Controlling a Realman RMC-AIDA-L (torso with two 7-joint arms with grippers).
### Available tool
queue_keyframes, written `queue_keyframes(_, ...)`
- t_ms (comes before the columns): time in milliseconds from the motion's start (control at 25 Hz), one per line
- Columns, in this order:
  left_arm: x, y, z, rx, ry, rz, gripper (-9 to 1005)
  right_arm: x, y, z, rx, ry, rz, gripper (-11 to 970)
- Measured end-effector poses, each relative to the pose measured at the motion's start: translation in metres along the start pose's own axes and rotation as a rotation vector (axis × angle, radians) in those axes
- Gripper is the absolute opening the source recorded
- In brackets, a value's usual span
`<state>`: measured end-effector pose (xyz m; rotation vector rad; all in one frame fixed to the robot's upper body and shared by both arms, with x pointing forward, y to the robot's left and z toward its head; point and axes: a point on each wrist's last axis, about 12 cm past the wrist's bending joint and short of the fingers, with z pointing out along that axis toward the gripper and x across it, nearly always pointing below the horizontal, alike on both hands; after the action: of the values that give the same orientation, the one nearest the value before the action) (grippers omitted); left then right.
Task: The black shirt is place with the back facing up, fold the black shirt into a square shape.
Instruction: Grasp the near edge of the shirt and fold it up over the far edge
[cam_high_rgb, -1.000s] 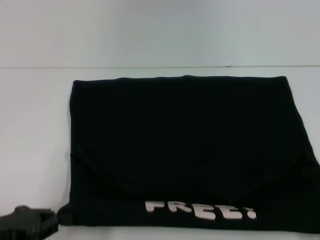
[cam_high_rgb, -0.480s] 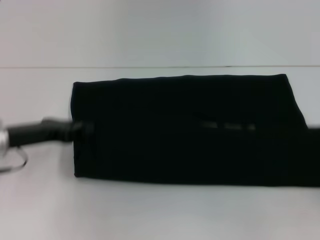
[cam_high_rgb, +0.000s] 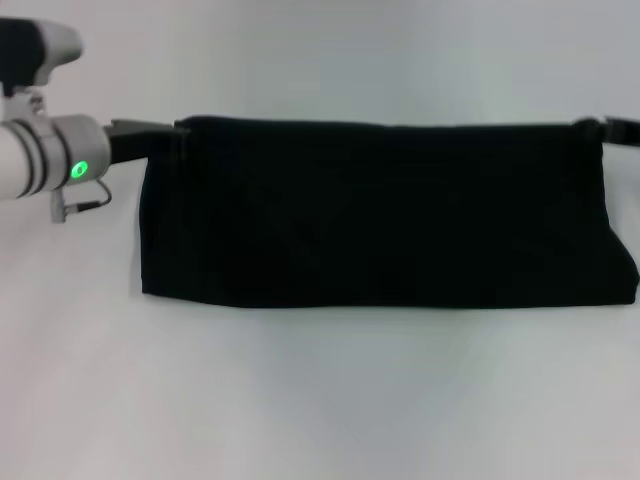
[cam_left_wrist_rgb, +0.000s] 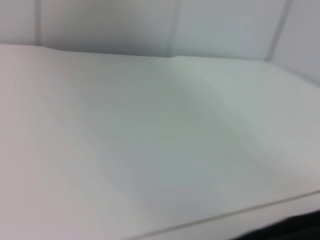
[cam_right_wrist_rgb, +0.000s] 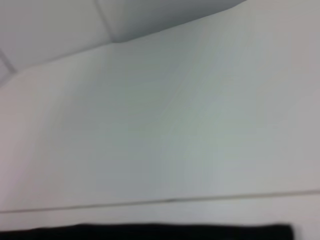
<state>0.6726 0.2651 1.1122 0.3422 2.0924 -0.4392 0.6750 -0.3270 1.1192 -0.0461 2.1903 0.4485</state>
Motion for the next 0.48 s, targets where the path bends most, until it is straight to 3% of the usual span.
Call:
queue_keyframes(200, -0.009, -0.007, 0.016, -0.124, 0.012, 0.1, 26, -0.01, 0.015, 0.016, 0.072, -0.023, -0.051, 51)
queue_keyframes(480, -0.014, -0.006, 0.019, -0.187, 0.001, 0.126, 26, -0.014, 0.014, 0.017, 0.101, -0.047, -0.051, 50)
